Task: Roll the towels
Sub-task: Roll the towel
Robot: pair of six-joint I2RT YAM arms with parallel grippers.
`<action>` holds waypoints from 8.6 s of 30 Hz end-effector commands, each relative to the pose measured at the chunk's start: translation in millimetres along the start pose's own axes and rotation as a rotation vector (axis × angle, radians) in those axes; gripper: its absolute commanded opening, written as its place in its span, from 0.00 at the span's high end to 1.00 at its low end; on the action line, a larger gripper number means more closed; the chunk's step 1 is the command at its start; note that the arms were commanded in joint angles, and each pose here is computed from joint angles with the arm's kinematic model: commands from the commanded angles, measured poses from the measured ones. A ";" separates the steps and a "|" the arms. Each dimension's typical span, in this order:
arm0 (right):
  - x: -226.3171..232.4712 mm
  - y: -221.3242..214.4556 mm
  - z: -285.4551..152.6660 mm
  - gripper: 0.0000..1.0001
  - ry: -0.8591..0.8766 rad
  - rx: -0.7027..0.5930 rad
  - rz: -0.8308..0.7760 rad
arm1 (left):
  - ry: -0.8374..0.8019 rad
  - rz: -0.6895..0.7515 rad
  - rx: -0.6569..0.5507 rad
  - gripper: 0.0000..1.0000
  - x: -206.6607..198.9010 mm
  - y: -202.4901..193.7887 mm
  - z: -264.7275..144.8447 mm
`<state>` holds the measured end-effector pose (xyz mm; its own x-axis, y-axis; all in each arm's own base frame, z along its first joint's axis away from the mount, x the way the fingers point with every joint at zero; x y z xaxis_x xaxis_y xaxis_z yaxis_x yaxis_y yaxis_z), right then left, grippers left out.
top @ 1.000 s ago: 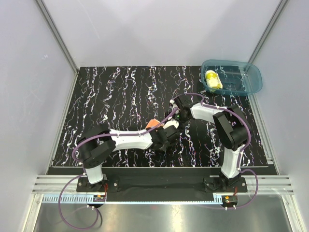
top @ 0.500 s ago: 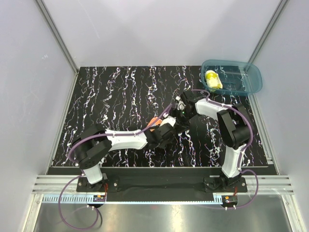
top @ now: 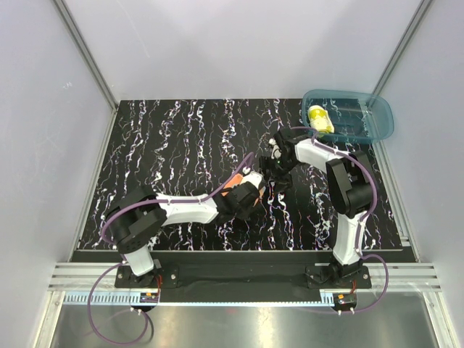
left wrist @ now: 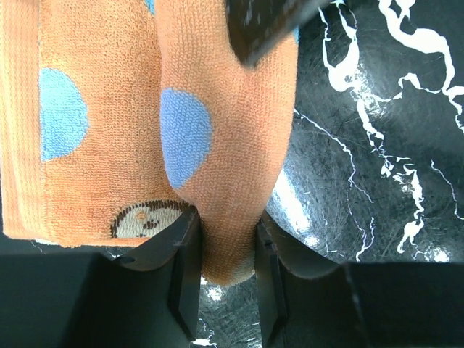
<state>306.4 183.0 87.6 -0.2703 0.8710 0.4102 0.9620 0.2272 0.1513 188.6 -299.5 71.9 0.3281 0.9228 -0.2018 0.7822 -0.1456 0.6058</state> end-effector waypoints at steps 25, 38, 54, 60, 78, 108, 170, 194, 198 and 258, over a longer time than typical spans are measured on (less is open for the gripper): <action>-28.6 22.0 -53.0 0.19 -0.252 -0.119 -0.005 | -0.205 -0.023 0.507 0.71 -17.1 -47.4 -35.2; 21.2 -7.3 -112.8 0.19 0.100 -0.329 0.001 | -0.550 -0.389 0.543 0.67 -5.6 -15.3 -49.4; 32.3 -67.1 -47.9 0.22 0.412 -0.287 0.074 | -0.623 -0.744 0.662 0.66 46.3 -7.9 -24.3; 42.7 -68.2 -21.1 0.23 0.419 -0.249 0.058 | -0.630 -0.812 0.679 0.67 55.6 -10.6 -20.4; 54.5 -58.5 28.5 0.32 0.465 -0.205 0.010 | -0.610 -0.884 0.722 0.64 75.2 -22.5 -14.6; 67.5 -54.3 22.2 0.78 0.322 -0.124 0.010 | -0.059 -0.521 0.384 0.34 91.4 22.7 -68.0; 77.2 -36.9 21.4 0.45 0.209 -0.012 -0.083 | 0.174 0.121 0.209 0.81 32.7 -48.7 -4.9; 56.0 17.3 22.9 0.30 0.043 0.006 -0.108 | -0.129 -0.091 0.389 0.84 49.4 -48.5 -7.1; 47.9 28.8 17.4 0.30 -0.001 -0.006 -0.111 | -0.166 -0.146 0.412 0.85 49.6 -44.0 -10.0; 81.4 -21.3 61.4 0.29 0.374 -0.297 0.106 | -0.535 -1.036 0.655 0.85 130.1 6.2 18.9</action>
<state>262.2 268.5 77.3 -0.2312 0.6202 0.7496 0.9514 -0.0170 0.3075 253.8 -197.8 64.9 -0.4220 0.4255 -0.8006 0.9043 0.1344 -0.4052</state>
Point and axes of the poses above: each gripper's point midway between its finger pads, its own z axis out along the fingers, its own x axis along the line the jaws close on, y = z × x, the point moved 7 cm from there along -z, back along the fingers, and after that the axes turned 12 degrees about -z, right-handed, at the moved point
